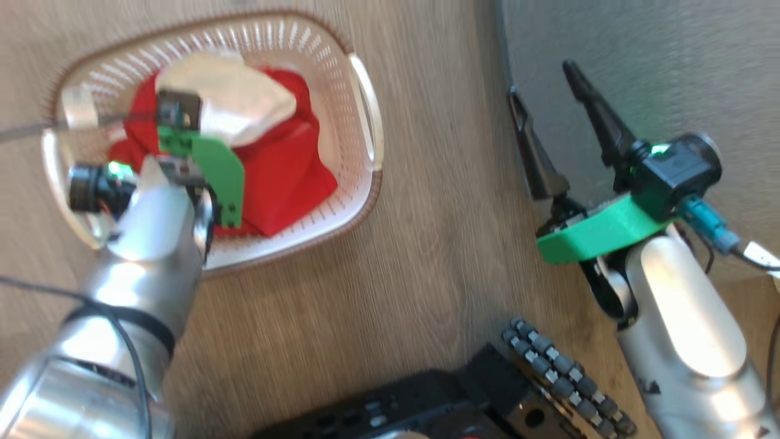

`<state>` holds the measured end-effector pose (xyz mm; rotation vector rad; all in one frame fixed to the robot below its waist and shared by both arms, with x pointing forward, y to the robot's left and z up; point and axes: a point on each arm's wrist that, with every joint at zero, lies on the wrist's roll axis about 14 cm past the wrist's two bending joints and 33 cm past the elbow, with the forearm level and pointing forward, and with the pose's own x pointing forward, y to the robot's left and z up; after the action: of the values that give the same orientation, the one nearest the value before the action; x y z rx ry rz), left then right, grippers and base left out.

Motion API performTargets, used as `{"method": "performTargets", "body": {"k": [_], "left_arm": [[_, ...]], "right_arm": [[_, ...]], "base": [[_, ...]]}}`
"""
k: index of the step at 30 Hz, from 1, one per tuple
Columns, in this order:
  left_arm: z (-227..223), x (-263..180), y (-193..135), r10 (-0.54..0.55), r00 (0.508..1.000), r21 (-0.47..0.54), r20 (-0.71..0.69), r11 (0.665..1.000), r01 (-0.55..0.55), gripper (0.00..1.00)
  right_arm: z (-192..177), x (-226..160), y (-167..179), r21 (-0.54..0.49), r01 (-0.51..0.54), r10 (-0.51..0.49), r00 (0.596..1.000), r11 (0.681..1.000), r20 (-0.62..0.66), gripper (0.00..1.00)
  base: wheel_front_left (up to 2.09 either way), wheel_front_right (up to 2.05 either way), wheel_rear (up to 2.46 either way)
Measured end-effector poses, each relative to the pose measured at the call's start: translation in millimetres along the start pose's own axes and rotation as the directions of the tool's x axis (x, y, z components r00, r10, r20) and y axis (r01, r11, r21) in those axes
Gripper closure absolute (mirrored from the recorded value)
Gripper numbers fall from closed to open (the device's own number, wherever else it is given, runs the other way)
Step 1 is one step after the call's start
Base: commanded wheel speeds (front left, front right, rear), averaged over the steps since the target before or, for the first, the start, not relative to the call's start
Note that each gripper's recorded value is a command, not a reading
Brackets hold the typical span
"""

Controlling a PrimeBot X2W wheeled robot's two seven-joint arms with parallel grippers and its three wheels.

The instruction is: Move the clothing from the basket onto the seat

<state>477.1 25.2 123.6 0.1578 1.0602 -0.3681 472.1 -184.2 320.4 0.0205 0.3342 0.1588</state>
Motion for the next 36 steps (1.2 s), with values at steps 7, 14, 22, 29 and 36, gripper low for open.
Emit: {"method": "performTargets", "body": {"k": [7,14,22,29,36], "left_arm": [[30,-59,-3,0.014,0.978,-0.014,0.206,1.000,-0.011,1.00],[75,-125,-5,0.025,0.916,-0.011,0.400,1.000,-0.022,1.00],[121,-229,-1,0.093,0.729,-0.090,0.678,0.995,-0.043,1.00],[146,-322,13,0.165,0.509,-0.174,0.845,0.984,-0.030,1.00],[155,-402,32,0.223,0.299,-0.228,0.928,0.973,-0.019,1.00]], "right_arm": [[30,-34,7,-0.011,0.006,-0.006,0.999,1.000,0.046,0.00],[60,-69,17,-0.042,-0.003,0.007,0.994,0.999,0.110,0.00],[91,-103,20,-0.069,0.016,-0.002,0.980,0.997,0.201,0.00],[111,-123,27,-0.080,0.019,0.003,0.964,0.997,0.267,0.00],[121,-133,45,-0.077,-0.013,0.036,0.950,0.997,0.309,0.00]], "base": [[0.00,0.00,0.00],[0.00,0.00,0.00],[0.00,0.00,0.00],[0.00,0.00,0.00],[0.00,0.00,0.00]]}}
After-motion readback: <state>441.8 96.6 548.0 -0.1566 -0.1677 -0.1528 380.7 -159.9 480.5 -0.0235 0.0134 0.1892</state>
